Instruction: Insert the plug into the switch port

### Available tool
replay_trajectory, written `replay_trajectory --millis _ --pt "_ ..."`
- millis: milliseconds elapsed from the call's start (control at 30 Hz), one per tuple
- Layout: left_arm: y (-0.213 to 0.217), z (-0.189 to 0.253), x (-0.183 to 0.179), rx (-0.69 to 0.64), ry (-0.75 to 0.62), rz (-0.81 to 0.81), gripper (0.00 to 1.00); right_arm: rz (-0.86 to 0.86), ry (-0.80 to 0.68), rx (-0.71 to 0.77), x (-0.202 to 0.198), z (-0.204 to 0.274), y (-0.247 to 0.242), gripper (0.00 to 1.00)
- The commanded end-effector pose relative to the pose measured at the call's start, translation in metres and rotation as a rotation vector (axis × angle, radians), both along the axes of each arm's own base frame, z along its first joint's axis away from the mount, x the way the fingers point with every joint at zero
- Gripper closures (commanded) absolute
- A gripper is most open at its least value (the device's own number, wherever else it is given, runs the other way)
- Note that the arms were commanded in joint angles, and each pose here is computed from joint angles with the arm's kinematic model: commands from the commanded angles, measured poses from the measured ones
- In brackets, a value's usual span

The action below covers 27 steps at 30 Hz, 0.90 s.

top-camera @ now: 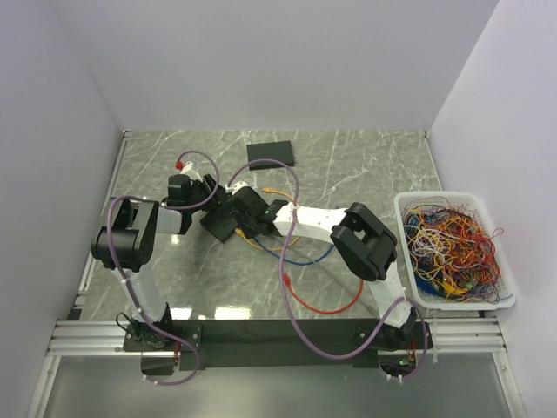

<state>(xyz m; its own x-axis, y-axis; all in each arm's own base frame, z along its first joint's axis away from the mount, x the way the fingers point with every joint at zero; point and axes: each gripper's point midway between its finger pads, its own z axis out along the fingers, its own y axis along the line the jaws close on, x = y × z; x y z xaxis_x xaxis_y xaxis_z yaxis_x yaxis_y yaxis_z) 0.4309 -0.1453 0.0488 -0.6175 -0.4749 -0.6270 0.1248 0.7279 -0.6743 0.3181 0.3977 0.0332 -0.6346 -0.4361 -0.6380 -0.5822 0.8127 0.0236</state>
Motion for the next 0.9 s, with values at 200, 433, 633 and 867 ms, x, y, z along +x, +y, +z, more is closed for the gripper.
replay_trajectory --millis 200,433,633,867 --pt "-0.021 -0.007 -0.014 -0.014 0.042 -0.095 0.49 -0.035 -0.118 0.101 0.036 0.029 0.020 1.00" --pt "-0.023 -0.009 -0.017 -0.012 0.047 -0.105 0.49 -0.024 -0.112 0.090 0.041 0.022 0.028 1.00" --pt "-0.026 -0.010 -0.020 -0.006 0.051 -0.113 0.49 -0.025 -0.147 0.083 0.048 0.032 0.027 1.00" --pt "-0.029 -0.011 -0.021 0.020 0.045 -0.123 0.49 0.034 -0.187 0.079 0.046 0.053 0.027 1.00"
